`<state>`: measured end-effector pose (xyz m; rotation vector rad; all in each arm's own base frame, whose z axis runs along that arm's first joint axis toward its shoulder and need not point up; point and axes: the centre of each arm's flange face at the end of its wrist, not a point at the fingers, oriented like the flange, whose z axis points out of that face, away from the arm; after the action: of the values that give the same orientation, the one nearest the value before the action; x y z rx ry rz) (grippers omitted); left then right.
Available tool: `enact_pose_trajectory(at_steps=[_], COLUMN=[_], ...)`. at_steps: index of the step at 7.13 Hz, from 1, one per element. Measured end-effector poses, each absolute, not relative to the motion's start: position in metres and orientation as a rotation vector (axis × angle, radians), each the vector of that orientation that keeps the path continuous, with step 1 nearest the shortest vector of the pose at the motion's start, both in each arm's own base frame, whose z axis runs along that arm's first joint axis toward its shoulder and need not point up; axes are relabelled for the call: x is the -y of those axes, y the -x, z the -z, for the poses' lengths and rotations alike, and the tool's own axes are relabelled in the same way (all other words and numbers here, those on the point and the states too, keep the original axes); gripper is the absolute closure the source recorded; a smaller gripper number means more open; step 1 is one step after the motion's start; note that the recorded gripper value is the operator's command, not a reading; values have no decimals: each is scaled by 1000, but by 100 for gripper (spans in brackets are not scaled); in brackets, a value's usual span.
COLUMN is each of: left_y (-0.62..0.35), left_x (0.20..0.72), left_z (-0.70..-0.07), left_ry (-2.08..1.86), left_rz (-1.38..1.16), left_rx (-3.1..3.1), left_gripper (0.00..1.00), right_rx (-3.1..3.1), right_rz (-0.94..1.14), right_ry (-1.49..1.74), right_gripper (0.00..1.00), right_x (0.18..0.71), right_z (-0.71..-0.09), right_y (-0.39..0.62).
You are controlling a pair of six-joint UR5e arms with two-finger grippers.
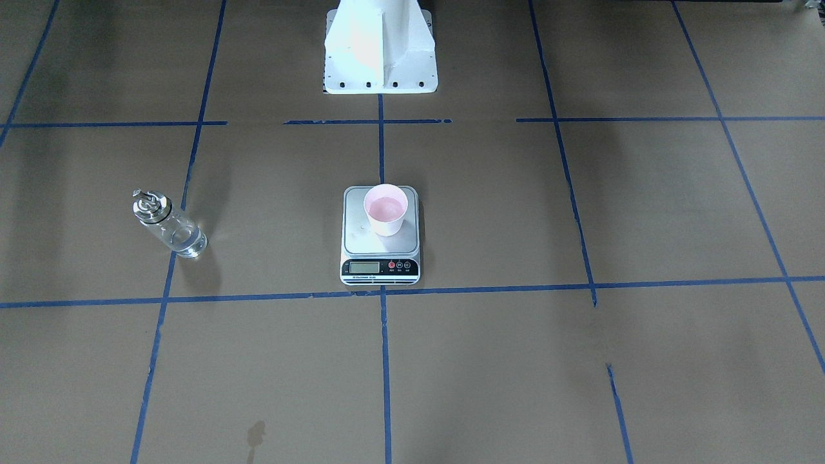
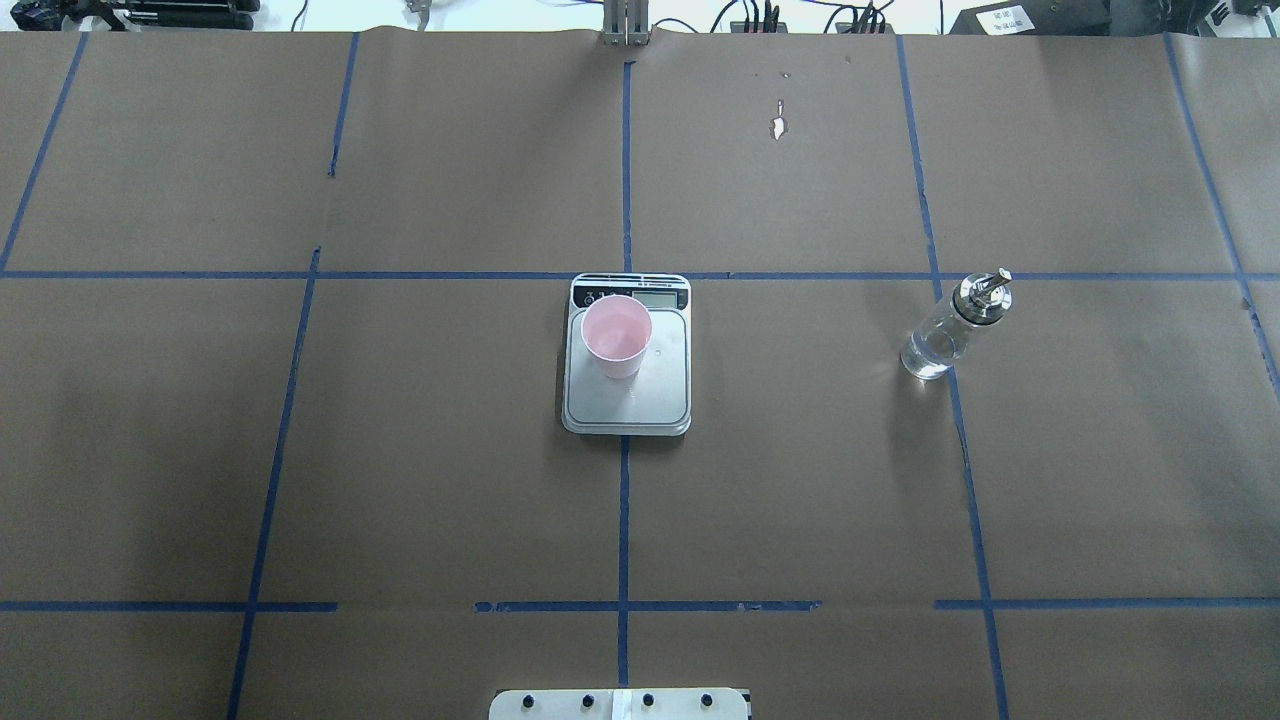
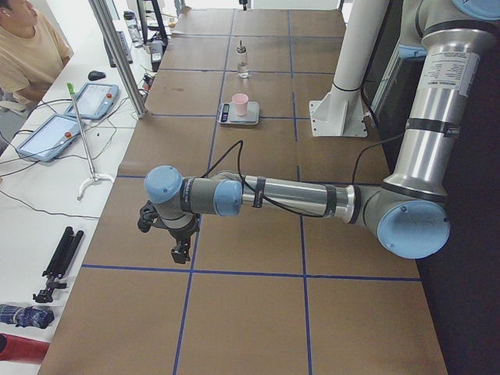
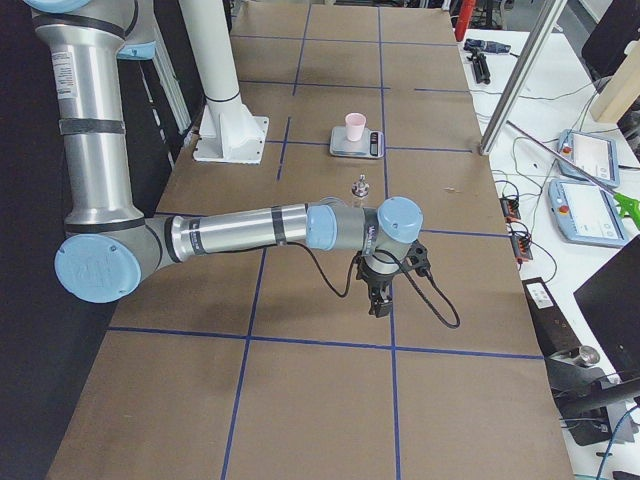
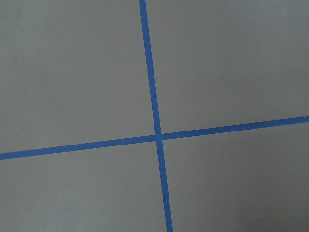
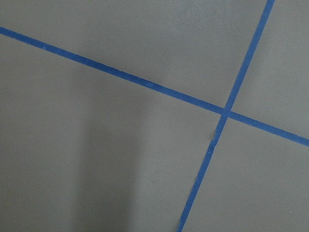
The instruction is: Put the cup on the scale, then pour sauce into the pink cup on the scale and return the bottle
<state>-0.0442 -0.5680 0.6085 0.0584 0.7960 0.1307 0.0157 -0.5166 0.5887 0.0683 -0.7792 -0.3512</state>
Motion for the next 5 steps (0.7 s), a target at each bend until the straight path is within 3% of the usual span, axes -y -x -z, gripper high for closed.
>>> enact_pose_trajectory(at_steps=[5], left_y=[44], left_x=[556], left_z=[-624], left_ry=[-36], left_rz=[-119], left_rx=[-799], left_gripper=[0], right_rx=[777], right_rz=[359], right_ry=[-83], right_gripper=[0], right_x=[517], right_z=[-587], right_y=[-15])
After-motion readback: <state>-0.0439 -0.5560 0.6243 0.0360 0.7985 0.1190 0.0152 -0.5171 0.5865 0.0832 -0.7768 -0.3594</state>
